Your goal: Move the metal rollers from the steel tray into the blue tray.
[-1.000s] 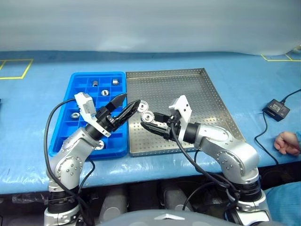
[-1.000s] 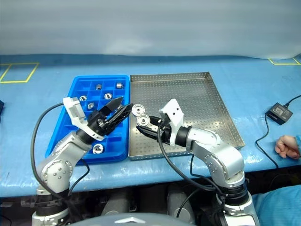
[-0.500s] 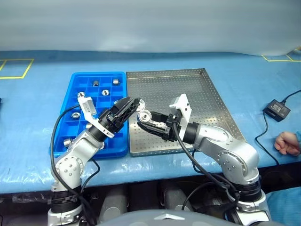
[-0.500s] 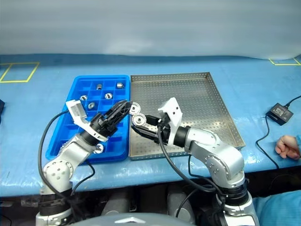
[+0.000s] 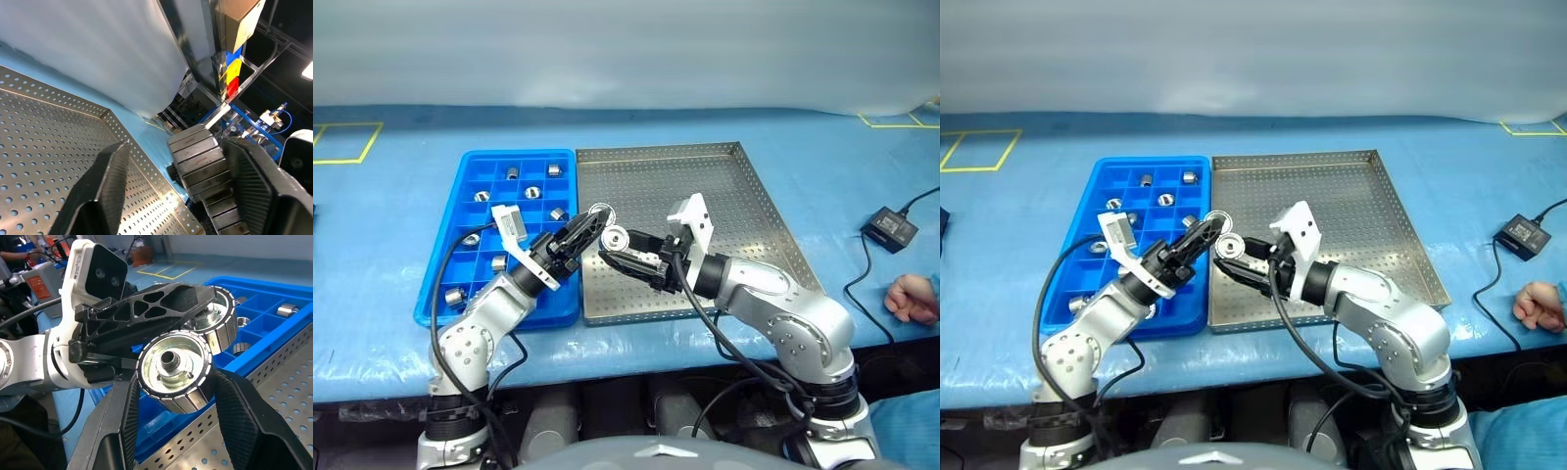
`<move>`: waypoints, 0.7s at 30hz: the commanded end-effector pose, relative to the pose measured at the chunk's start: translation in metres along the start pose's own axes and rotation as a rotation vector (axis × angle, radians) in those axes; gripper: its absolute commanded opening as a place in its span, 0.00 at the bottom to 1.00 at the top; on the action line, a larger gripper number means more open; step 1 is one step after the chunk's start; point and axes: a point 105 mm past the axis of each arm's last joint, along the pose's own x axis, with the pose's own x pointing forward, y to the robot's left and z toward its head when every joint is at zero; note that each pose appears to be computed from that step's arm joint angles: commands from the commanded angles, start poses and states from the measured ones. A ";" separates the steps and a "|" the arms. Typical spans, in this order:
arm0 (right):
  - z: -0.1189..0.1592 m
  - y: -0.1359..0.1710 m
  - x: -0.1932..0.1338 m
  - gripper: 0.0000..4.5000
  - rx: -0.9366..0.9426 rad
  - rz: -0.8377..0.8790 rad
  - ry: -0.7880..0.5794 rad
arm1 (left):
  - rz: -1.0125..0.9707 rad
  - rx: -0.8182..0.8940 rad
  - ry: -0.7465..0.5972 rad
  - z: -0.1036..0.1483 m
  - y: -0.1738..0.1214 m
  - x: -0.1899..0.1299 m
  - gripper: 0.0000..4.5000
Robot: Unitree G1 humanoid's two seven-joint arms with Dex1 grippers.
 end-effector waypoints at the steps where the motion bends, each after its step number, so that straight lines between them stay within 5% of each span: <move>1: 0.018 0.010 0.000 0.47 -0.057 0.037 -0.070 | -0.039 0.001 0.002 0.001 -0.007 0.004 0.35; 11: 0.020 -0.007 0.000 0.47 -0.152 -0.086 -0.053 | 0.032 0.008 0.007 0.002 0.002 0.003 0.29; 16: 0.021 -0.073 -0.017 0.47 -0.661 -0.528 0.190 | 0.122 0.022 0.004 0.004 0.014 -0.004 0.29; 21: 0.033 -0.094 -0.030 0.47 -0.955 -0.680 0.271 | 0.173 0.029 0.005 0.004 0.020 -0.007 0.29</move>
